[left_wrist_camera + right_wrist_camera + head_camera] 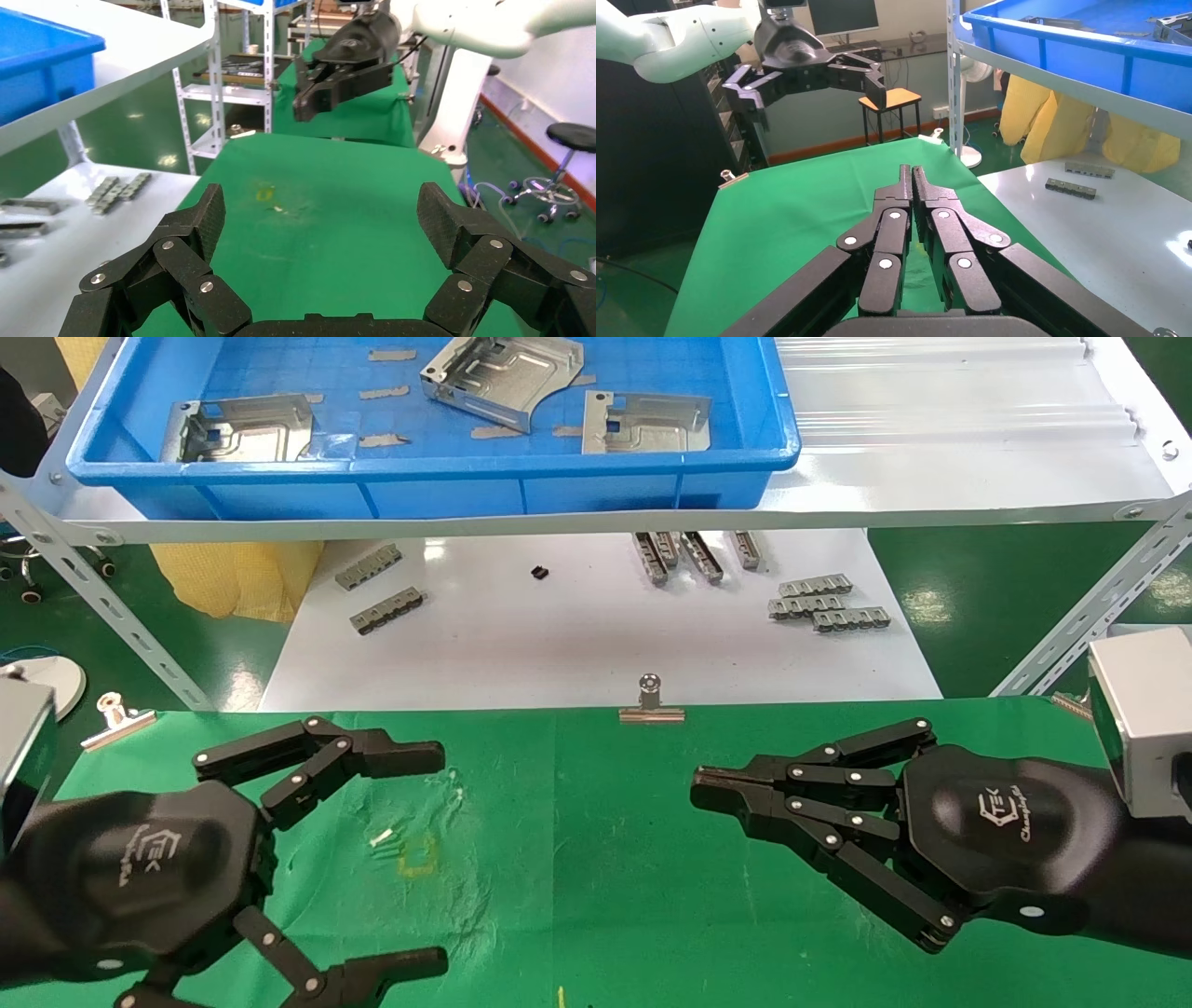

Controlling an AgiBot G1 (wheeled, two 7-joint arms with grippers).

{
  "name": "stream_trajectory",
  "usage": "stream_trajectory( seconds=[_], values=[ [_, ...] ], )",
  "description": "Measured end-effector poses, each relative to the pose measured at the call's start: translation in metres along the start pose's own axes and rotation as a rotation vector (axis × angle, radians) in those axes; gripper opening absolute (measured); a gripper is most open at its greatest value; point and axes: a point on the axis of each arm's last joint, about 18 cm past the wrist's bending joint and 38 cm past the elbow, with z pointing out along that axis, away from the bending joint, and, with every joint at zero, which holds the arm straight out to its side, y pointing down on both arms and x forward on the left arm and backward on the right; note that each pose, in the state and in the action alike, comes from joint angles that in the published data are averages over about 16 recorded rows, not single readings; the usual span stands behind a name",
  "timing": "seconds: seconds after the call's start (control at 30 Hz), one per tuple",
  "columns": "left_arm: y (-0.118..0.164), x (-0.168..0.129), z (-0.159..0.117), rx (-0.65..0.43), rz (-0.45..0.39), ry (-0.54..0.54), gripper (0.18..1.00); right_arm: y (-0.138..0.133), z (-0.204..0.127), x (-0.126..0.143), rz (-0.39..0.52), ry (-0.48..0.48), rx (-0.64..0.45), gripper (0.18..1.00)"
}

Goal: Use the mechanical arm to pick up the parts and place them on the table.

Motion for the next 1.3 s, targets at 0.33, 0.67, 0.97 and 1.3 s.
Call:
stream_trajectory(
  seconds=[0.33,0.67,0.97,1.3],
  values=[
    [-0.044,-0.101,0.020,-0.016,0.091,-0.227,1.001,0.000,0.000,0.000,0.000,0.000,0.000,0.196],
    [-0.068,-0.230,0.078,-0.116,0.078,-0.546,1.001,0.000,0.000,0.000,0.000,0.000,0.000,0.191],
    [-0.066,-0.279,0.119,-0.217,0.035,-0.747,1.001,0.000,0.000,0.000,0.000,0.000,0.000,0.191],
    [-0.061,-0.286,0.133,-0.240,-0.038,-0.805,0.985,0.000,0.000,0.000,0.000,0.000,0.000,0.191]
  ],
)
